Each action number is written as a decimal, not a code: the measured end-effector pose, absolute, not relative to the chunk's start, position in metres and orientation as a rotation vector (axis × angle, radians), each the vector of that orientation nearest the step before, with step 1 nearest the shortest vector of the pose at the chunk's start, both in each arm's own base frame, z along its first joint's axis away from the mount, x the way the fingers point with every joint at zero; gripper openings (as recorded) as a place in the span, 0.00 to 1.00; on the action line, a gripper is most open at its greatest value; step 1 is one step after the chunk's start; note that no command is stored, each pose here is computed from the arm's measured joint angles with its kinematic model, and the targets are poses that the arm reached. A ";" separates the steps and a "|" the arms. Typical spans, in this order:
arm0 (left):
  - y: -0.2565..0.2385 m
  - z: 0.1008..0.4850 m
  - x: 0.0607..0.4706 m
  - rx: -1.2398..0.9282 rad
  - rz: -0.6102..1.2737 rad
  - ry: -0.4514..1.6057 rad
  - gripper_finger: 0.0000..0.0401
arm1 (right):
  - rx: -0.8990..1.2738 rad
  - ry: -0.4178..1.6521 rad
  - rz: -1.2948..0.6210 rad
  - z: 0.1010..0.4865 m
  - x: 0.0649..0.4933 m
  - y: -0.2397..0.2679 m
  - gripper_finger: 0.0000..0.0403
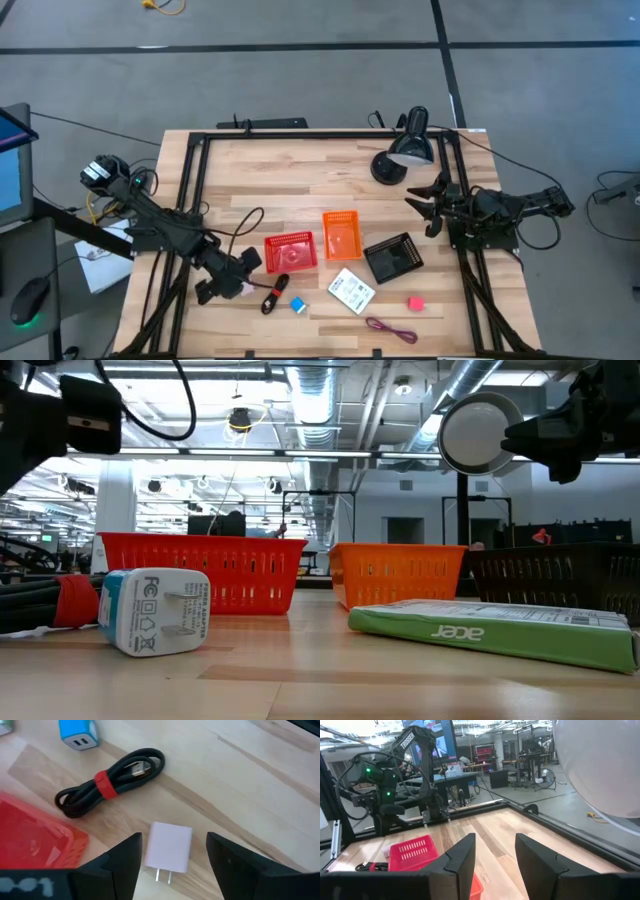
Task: Pick and place items into bin
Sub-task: Put the white charger adapter into the red bin
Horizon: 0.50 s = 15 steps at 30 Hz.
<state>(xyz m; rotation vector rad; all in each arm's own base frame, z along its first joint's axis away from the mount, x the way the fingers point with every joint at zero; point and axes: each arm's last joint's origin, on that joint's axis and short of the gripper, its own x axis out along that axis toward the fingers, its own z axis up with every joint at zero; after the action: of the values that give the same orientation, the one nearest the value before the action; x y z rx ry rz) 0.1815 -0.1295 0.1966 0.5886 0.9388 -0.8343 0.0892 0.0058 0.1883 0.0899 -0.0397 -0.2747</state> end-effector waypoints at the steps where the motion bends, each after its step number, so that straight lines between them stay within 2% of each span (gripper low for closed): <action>1: -0.130 0.196 0.181 0.590 -0.836 0.943 0.55 | 0.090 -0.039 -0.275 0.188 0.089 0.006 0.33; 4: -0.130 0.196 0.181 0.589 -0.831 0.948 0.63 | 0.090 -0.039 -0.275 0.188 0.089 0.006 0.33; 10: -0.132 0.184 0.185 0.643 -0.835 0.998 0.86 | 0.090 -0.040 -0.275 0.188 0.089 0.006 0.33; 15: -0.137 0.157 0.192 0.669 -0.844 1.123 0.94 | 0.090 -0.040 -0.275 0.188 0.089 0.006 0.33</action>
<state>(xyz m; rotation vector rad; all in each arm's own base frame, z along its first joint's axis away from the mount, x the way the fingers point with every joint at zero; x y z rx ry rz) 0.1921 -0.1373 0.1571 0.6693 1.1228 -0.8438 0.0892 0.0058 0.1883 0.0897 -0.0396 -0.2747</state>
